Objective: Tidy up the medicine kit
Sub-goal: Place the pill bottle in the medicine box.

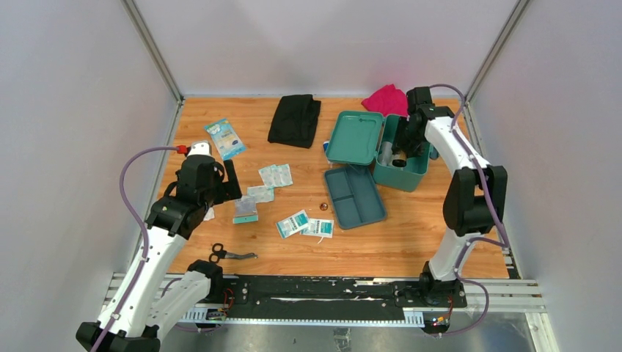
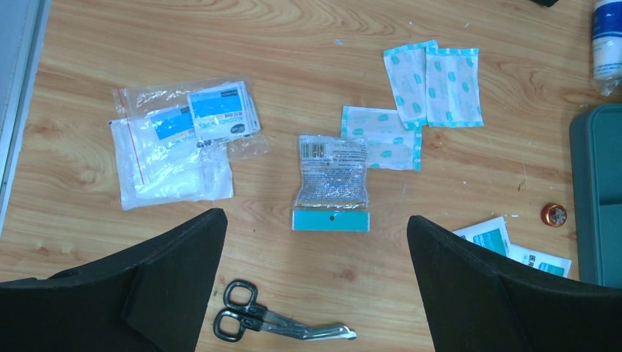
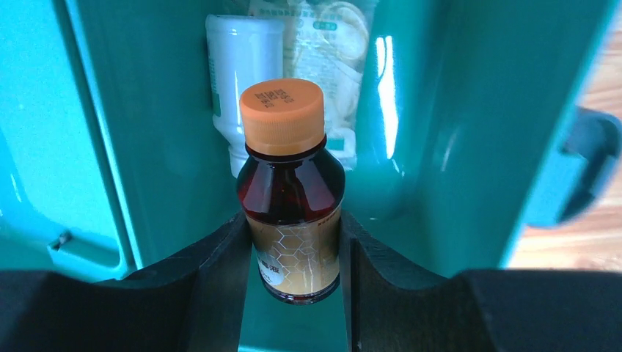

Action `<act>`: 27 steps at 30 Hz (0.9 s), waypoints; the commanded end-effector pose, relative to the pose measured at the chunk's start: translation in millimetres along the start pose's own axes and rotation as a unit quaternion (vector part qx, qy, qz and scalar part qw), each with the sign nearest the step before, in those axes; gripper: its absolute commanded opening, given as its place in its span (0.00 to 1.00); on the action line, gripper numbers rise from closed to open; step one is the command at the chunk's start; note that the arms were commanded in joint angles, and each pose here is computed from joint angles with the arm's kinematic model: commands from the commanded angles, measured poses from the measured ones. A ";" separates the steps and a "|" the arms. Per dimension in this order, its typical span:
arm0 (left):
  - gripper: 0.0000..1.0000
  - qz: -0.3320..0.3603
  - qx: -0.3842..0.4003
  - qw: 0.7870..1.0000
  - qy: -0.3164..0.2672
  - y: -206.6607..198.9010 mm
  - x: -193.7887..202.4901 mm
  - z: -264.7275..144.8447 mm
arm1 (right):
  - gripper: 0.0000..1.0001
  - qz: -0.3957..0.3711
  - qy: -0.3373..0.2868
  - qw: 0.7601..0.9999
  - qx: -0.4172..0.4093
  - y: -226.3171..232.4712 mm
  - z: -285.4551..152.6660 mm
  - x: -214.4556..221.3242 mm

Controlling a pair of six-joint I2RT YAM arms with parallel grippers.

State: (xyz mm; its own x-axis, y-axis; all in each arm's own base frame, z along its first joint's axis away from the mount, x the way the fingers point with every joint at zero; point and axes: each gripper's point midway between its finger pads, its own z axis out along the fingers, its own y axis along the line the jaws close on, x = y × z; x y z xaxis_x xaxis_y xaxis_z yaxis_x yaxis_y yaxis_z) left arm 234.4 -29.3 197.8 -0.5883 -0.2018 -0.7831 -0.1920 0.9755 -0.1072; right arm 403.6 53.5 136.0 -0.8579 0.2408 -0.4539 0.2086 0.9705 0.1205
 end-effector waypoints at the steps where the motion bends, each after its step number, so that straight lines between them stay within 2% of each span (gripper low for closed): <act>1: 1.00 0.006 0.009 1.000 -0.007 -2.8 -0.6 0.7 | 0.19 0.003 0.010 1.000 -0.022 9.1 11.7 -9.0; 6: 1.00 0.008 0.018 1.000 -0.008 -6.0 -1.5 0.4 | 0.22 0.011 0.035 0.999 0.003 2.2 46.8 -1.4; 9: 1.00 0.009 0.018 1.000 -0.006 -6.2 -0.4 2.2 | 0.24 0.014 0.058 0.998 -0.011 8.1 62.9 5.1; 13: 1.00 0.013 0.015 1.000 0.003 -6.9 1.9 5.7 | 0.41 0.016 0.067 0.998 -0.014 9.6 69.5 8.3; 17: 1.00 0.015 0.015 1.000 0.005 -7.3 2.4 6.6 | 0.55 0.010 0.043 0.999 0.003 2.2 57.5 -1.0; 20: 1.00 0.015 0.015 1.000 0.006 -7.3 2.9 6.7 | 0.62 0.005 0.011 1.000 0.020 -5.6 35.4 -14.1; 23: 1.00 0.015 0.016 1.000 0.004 -7.2 2.1 6.0 | 0.68 -0.001 -0.021 0.999 0.027 -8.9 8.3 -26.3; 27: 1.00 0.015 0.022 1.000 0.000 -8.9 -0.7 3.8 | 0.69 0.000 -0.051 0.998 0.026 -12.4 -28.1 -31.4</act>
State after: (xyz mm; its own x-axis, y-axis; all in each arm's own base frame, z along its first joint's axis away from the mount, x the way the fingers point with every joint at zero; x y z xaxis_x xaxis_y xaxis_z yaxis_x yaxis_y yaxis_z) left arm 238.6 -33.5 193.9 -0.6009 -0.1859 -0.7774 -0.1688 0.9802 -0.1039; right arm 425.5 49.1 125.3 -0.8523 0.2424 -0.4636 0.2205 0.9701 0.1017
